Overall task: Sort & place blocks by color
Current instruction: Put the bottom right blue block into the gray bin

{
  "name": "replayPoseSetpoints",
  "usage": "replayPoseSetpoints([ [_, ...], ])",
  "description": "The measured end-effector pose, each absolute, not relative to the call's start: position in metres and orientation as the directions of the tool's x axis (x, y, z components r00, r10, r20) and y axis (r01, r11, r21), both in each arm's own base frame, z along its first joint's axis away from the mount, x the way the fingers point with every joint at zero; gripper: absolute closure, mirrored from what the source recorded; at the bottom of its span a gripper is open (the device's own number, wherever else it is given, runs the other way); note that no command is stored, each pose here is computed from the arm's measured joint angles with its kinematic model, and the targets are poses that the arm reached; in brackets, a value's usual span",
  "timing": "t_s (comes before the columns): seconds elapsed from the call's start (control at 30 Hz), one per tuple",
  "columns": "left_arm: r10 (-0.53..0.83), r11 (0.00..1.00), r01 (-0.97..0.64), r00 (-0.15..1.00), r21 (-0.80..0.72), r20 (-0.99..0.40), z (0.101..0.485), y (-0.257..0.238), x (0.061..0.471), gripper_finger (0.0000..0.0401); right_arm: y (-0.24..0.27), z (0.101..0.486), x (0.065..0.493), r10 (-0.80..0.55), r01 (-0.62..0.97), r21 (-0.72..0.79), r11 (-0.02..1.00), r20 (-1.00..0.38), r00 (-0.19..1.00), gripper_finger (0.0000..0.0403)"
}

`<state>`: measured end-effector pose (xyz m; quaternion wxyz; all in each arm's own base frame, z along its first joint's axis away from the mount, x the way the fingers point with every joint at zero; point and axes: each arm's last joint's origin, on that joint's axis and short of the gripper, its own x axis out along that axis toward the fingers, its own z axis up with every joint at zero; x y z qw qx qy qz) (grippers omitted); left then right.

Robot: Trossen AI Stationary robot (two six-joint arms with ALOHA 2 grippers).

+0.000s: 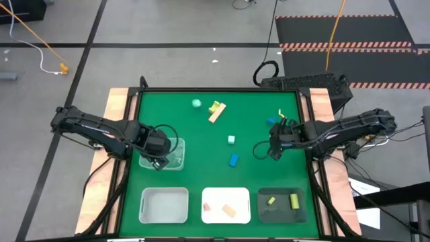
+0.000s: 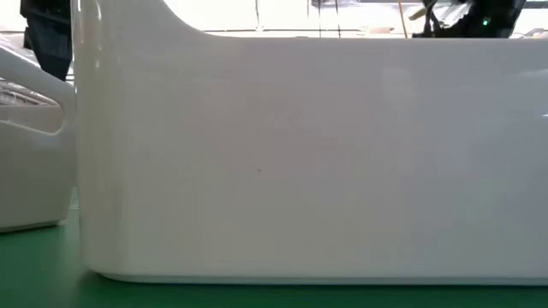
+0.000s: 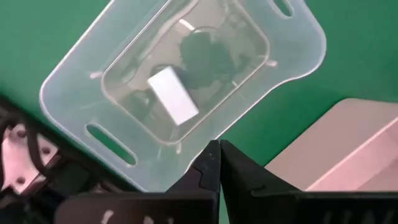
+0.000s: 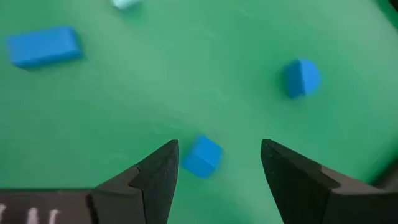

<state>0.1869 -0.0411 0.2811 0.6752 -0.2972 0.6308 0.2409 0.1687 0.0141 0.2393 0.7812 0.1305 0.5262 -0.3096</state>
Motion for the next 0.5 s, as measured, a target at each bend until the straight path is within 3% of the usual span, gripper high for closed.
replayPoseSetpoints([
  [0.23, -0.045, 0.702, -0.705, 0.093, -0.098, -0.995, 0.281, -0.041, 0.187, 0.0397, 0.007, 0.237, 0.16, -0.334, 0.64, -0.167, 0.75, -0.931, 0.149, 0.0186],
  [0.5, 0.016, 0.708, -0.698, 0.164, -0.105, -0.986, 0.282, -0.041, 0.193, 0.0354, 0.002, 0.202, 0.149, -0.106, 0.741, -0.045, 0.67, -0.994, 0.035, 0.0186],
])
